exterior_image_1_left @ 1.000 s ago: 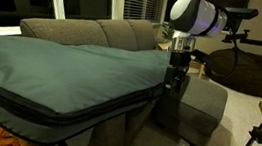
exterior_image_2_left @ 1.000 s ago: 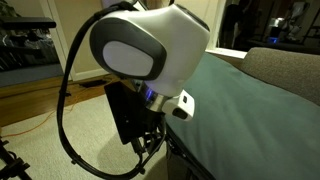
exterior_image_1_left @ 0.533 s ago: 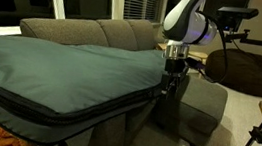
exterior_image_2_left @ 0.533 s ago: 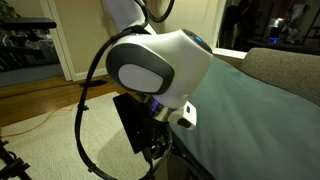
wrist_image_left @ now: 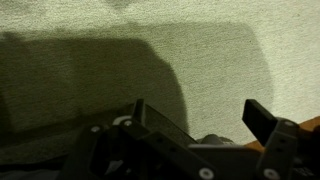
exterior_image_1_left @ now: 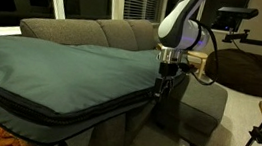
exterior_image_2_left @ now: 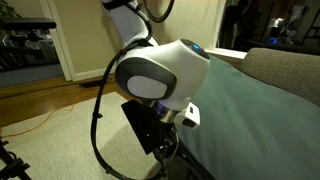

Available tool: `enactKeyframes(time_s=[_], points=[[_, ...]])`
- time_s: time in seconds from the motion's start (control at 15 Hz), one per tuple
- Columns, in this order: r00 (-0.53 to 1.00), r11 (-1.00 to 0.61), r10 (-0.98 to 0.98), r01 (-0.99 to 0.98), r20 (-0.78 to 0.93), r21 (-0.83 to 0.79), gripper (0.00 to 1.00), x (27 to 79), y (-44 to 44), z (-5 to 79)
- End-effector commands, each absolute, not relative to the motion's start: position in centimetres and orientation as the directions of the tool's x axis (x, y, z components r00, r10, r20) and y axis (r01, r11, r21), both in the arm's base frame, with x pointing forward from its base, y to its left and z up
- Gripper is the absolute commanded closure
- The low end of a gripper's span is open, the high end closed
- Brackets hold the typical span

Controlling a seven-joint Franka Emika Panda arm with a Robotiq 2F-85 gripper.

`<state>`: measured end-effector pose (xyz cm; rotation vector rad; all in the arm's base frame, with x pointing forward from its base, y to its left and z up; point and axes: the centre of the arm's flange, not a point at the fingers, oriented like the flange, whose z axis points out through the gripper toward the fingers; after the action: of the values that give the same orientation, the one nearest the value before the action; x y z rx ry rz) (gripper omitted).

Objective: Unzip the bag

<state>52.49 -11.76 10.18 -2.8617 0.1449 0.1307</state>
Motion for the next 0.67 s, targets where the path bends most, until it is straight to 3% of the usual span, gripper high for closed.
enactKeyframes(time_s=[0.0,0.6], points=[[0.991,-0.958,-0.087,-0.111,-0.102,-0.264,0.0,52.6,-11.7,10.0],[0.994,-0.968,-0.063,-0.084,-0.092,-0.235,0.0,53.7,-10.8,9.2]])
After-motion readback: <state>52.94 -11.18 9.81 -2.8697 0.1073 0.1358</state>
